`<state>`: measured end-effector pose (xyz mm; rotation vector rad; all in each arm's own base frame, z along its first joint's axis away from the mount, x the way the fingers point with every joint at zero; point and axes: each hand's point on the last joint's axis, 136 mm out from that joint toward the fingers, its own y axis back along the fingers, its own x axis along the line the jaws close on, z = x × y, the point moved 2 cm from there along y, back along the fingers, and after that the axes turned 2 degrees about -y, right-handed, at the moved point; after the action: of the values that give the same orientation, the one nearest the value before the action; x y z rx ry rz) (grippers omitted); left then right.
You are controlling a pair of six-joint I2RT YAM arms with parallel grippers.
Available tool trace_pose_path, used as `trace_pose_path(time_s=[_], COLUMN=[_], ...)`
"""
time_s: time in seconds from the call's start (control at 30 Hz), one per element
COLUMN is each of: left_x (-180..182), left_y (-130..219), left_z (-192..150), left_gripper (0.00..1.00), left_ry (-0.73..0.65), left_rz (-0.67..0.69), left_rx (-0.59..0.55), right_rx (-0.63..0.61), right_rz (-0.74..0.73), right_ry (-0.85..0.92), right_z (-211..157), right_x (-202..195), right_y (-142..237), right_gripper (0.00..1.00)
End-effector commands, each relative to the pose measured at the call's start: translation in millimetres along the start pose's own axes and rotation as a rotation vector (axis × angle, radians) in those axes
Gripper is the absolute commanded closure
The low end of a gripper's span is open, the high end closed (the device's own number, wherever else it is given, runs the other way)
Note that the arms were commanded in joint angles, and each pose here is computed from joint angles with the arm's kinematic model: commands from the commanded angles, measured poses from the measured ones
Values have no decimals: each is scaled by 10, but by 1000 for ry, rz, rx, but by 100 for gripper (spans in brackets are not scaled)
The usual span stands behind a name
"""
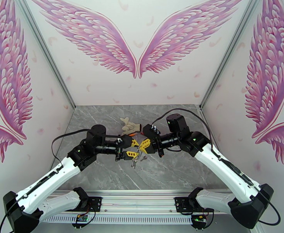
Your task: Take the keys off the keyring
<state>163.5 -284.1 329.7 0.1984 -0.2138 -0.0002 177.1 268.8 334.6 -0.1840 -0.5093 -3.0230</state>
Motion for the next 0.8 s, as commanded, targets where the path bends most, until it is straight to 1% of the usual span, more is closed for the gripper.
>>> trace_pose_path(time_s=[0.0,0.23,0.47,0.57,0.77], left_x=[27,102,90,76,104], left_y=[6,57,15,11,-2], left_z=[78,-30,-102,-93,-79], left_gripper=[62,60,59,60,63], left_ry=[-1,15,21,13,9], left_rz=[-11,17,-29,-42,-31], left_rx=[-13,19,27,21,14], right_rx=[-8,-12,-19,-16,-17], right_rz=[-13,-15,-13,-15,-14], right_ry=[18,21,26,27,24], right_z=[54,70,101,95,91], right_x=[2,21,26,20,9], right_y=[26,44,50,48,38], right_gripper=[100,100,100,100,100])
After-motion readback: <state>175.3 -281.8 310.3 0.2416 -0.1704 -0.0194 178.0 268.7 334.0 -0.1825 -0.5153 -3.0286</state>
